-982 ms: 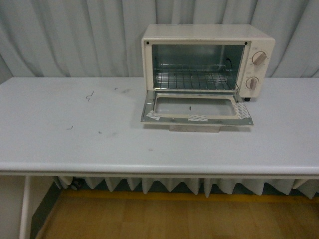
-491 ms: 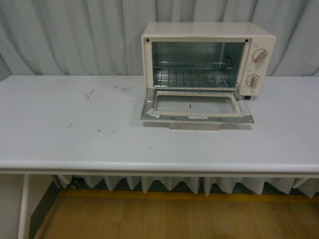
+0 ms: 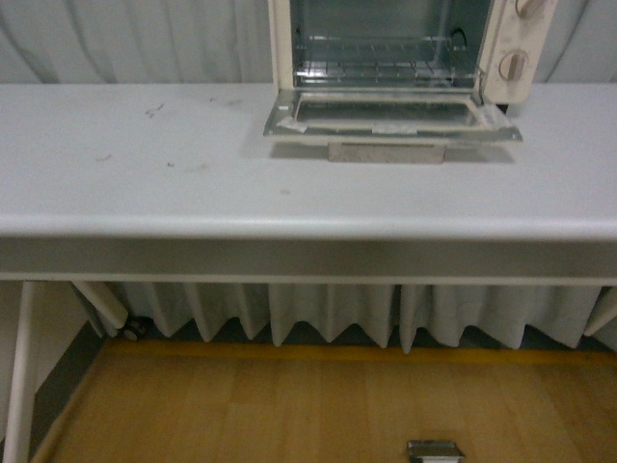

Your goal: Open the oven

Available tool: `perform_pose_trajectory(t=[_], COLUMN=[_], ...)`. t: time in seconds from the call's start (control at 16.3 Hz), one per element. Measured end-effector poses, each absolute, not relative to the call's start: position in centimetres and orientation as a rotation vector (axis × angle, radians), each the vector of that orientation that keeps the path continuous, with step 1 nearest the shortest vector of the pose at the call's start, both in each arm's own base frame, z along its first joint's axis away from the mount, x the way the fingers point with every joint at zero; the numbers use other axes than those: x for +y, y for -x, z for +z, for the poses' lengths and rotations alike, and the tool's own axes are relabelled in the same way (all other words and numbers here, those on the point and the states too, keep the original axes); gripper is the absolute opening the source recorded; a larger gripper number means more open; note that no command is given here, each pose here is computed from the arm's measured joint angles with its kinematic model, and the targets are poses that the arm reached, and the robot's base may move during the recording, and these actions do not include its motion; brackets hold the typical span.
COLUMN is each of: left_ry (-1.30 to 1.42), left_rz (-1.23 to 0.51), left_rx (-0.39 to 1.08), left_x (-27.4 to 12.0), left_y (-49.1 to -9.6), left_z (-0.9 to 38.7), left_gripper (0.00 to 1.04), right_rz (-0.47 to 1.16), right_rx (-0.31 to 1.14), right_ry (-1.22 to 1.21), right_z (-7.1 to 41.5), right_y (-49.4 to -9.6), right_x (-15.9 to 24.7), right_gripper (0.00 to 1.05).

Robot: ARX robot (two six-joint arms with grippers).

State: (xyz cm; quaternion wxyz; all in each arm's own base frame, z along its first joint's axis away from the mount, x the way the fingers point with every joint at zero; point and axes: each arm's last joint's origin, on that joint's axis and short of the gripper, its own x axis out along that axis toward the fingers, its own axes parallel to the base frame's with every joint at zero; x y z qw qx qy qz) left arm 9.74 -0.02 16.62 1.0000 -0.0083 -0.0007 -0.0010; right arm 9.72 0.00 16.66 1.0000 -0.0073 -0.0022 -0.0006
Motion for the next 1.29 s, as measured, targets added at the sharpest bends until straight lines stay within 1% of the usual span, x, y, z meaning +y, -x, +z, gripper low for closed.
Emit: perform_pose_trajectory(t=[1.29], left_ry=[0.017], left_rz=[-0.002], left_rx=[-0.001], left_x=[-0.02], left_y=[-9.74], left_z=[16.61], left_gripper=[0.98], right_rz=[0.0], right_rx=[-0.004], right_ry=[0.015], right_z=[16.66], right_y=[-9.72], right_x=[0.0], right_gripper=[0.98])
